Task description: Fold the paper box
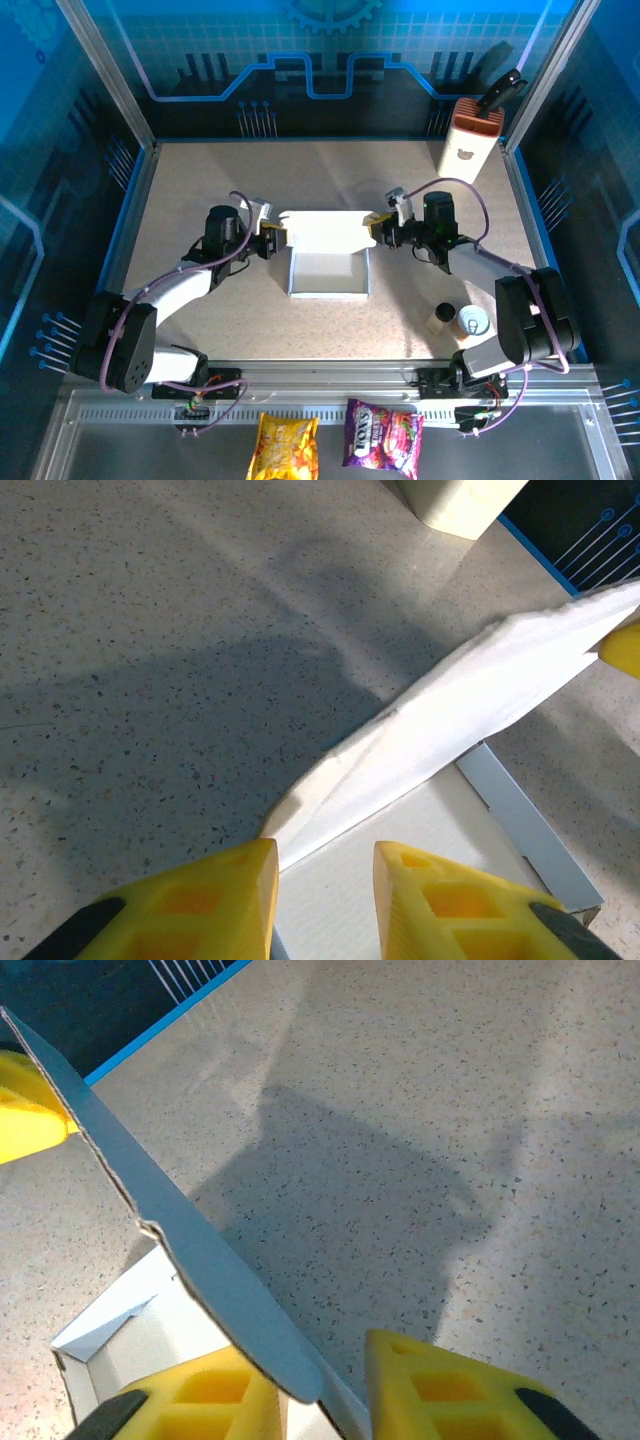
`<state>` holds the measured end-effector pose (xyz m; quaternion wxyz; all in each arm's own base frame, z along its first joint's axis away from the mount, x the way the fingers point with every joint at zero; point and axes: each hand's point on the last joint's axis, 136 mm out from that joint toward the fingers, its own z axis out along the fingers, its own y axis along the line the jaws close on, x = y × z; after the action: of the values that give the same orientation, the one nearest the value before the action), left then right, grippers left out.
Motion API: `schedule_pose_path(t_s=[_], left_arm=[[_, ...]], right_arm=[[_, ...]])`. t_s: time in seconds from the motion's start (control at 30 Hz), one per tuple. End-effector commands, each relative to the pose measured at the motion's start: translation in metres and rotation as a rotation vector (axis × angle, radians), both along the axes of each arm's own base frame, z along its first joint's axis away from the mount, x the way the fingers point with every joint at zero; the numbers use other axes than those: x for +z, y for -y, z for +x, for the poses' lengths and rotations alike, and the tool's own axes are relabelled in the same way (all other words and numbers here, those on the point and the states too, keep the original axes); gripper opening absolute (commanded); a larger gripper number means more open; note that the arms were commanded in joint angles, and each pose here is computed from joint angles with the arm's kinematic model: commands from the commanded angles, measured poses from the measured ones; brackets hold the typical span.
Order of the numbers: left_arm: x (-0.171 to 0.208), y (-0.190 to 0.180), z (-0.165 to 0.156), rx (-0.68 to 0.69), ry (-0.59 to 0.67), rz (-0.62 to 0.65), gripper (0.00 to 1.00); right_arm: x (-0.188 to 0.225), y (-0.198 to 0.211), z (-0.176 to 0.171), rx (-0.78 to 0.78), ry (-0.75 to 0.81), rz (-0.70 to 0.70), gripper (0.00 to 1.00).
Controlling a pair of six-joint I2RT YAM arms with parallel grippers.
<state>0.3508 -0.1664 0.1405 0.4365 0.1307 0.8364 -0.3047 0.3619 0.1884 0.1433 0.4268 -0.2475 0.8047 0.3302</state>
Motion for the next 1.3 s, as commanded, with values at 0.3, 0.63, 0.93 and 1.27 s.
schedule_pose_path(t_s=[0.3,0.63,0.93,1.27], left_arm=[[0.015,0.011,0.004,-0.066,0.041,-0.012,0.28],[0.011,-0.010,0.013,0.056,0.050,0.066,0.37],[0.011,-0.013,0.025,0.046,0.078,0.059,0.61],[0.014,0.004,0.041,-0.057,0.113,0.023,0.53]], right_arm=[[0.006,-0.013,0.000,0.041,0.020,-0.034,0.20],[0.004,-0.015,-0.003,0.059,0.023,-0.053,0.16],[0.004,-0.021,-0.005,0.095,0.025,-0.047,0.14],[0.005,-0.023,-0.006,0.108,0.029,-0.042,0.12]])
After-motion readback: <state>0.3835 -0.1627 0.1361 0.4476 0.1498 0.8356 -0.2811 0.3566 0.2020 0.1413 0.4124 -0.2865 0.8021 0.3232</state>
